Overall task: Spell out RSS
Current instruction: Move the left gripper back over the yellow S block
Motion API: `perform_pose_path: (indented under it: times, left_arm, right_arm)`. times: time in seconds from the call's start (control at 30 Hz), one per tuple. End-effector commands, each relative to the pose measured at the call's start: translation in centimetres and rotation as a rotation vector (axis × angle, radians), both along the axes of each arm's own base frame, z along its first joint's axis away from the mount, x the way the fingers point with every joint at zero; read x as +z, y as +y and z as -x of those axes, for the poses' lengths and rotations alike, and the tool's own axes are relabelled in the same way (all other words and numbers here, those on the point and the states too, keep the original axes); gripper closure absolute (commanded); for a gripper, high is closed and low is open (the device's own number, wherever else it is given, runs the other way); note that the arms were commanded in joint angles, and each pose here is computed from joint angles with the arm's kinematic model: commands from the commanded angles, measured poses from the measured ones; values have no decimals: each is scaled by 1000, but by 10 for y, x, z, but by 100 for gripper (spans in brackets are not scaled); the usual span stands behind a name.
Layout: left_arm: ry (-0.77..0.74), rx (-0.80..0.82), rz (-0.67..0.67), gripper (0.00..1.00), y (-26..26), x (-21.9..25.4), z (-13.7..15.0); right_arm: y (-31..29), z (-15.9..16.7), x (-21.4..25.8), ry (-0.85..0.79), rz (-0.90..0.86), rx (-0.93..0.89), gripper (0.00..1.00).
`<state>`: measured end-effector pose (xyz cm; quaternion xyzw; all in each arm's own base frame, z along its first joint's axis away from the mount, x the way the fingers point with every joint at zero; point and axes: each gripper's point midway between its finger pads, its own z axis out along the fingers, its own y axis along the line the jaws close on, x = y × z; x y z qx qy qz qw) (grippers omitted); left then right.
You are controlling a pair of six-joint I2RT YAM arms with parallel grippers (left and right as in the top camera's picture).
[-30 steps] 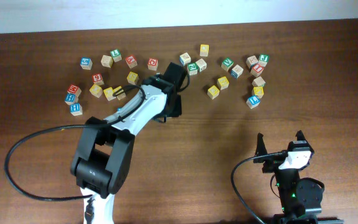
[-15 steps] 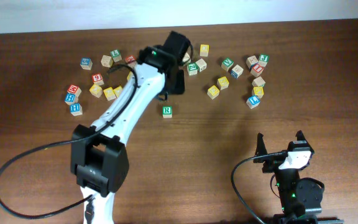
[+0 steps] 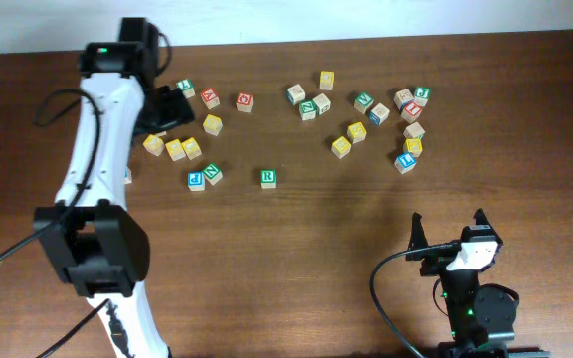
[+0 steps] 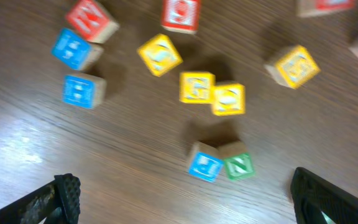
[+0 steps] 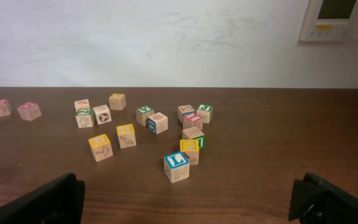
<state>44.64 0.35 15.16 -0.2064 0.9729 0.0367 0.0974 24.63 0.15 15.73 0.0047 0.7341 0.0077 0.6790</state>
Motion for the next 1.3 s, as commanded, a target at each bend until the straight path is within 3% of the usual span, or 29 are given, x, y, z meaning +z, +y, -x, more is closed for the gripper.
perform_pose_path:
  times: [0.0, 0.3, 0.5, 0.77, 1.0, 1.27]
  left_arm:
    - [71, 13, -18, 1, 30, -21, 12]
    - [143, 64, 0, 2, 60, -66, 30]
    - [53, 11, 101, 16, 41, -67, 7]
    - [-77, 20, 19, 28, 56, -60, -25]
    - [-132, -167, -51, 28, 61, -54, -43]
    - [-132, -195, -10, 18, 53, -56, -42]
  right_arm:
    - [-1, 0, -3, 5, 7, -5, 2]
    - [-1, 0, -3, 5, 7, -5, 2]
    - [-1, 0, -3, 5, 7, -5, 2]
    - [-1, 0, -3, 5, 7, -5, 2]
    - [-1, 0, -3, 5, 7, -5, 2]
    - [-1, 0, -3, 5, 7, -5, 2]
